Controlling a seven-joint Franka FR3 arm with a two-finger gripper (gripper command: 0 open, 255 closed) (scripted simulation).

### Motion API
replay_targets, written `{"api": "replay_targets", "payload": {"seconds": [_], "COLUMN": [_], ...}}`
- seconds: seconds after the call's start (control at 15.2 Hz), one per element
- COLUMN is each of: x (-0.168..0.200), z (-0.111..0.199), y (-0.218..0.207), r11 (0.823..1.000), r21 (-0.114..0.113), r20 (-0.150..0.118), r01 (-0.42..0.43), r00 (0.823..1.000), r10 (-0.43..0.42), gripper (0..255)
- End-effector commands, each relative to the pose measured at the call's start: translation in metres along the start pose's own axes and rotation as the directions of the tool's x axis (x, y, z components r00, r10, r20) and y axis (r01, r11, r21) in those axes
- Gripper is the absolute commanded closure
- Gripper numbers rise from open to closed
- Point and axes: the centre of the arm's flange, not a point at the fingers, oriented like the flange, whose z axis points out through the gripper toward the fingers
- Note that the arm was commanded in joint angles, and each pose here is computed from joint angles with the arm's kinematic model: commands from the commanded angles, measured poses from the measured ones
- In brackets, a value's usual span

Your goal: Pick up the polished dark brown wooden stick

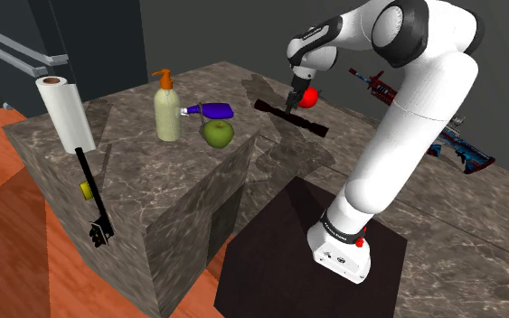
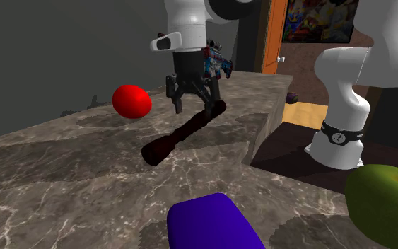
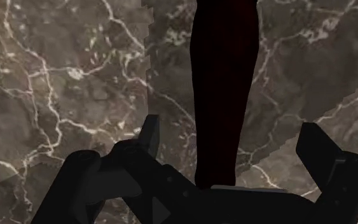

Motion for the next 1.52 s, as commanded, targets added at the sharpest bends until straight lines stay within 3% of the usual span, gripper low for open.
{"api": "replay_targets", "payload": {"seconds": [0.0, 0.33, 0.4, 0.99, 1.45], "x": [-0.001, -0.001, -0.001, -0.001, -0.001], "z": [0.01, 0.029, 0.029, 0.029, -0.008], "y": [0.002, 0.003, 0.004, 0.003, 0.001], "r11": [1.0, 1.0, 1.0, 1.0, 1.0], "r21": [0.0, 0.0, 0.0, 0.0, 0.0], "r20": [0.0, 0.0, 0.0, 0.0, 0.0], "r01": [0.001, 0.001, 0.001, 0.001, 0.001], "r00": [1.0, 1.0, 1.0, 1.0, 1.0], "r10": [-0.001, -0.001, -0.001, -0.001, -0.001], "gripper": [0, 0, 255, 255, 255]}}
